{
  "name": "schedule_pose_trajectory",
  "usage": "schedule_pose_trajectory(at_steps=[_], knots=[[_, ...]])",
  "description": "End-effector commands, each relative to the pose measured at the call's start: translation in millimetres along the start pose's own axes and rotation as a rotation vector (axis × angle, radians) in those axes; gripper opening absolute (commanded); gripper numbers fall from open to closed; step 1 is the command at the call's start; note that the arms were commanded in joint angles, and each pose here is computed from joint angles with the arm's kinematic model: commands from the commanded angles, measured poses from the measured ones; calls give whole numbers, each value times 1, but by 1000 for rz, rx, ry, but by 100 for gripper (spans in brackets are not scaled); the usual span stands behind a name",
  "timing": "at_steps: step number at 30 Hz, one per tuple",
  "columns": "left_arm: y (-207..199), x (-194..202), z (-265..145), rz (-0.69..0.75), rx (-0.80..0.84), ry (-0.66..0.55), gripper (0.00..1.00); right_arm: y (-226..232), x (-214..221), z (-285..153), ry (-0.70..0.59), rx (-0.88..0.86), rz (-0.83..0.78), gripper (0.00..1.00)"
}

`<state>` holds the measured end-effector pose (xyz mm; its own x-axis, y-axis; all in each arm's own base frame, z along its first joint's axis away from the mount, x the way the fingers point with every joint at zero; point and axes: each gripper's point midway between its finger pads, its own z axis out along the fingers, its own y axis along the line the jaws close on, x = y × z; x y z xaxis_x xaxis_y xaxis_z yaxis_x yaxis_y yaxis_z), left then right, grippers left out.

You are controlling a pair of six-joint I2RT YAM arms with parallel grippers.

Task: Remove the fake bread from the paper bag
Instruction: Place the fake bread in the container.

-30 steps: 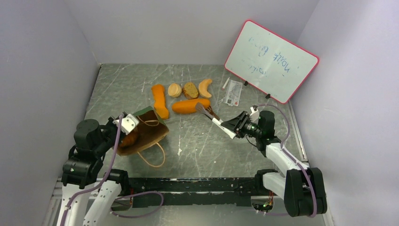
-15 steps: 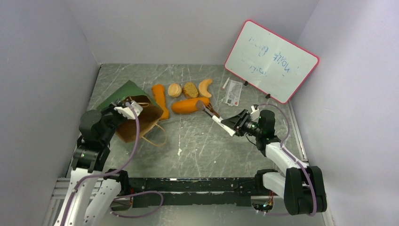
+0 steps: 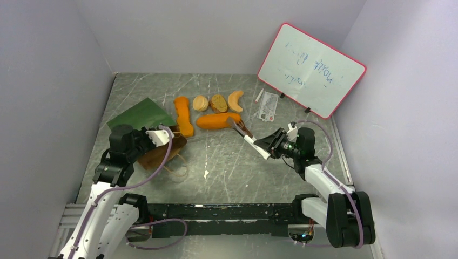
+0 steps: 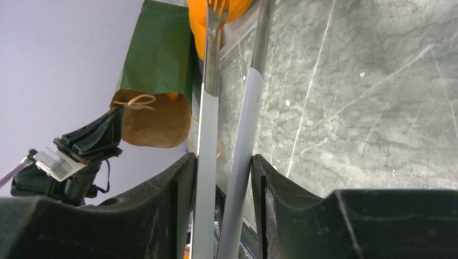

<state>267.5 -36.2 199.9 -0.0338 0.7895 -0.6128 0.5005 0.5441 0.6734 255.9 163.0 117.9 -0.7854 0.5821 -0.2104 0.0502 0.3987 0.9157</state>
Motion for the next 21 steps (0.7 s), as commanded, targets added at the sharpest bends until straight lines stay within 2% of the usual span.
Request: schedule_pose_trajectory(at_steps=[1, 9, 21], knots=[[-10, -5, -4, -53, 40, -32, 7, -2, 8, -9, 1, 8, -19, 45], [-10, -9, -10, -114, 30, -43, 7, 18, 3, -21, -47, -19, -53, 45], [-10, -14, -11, -157, 27, -60, 7, 28, -4, -29, -76, 2, -95, 41]])
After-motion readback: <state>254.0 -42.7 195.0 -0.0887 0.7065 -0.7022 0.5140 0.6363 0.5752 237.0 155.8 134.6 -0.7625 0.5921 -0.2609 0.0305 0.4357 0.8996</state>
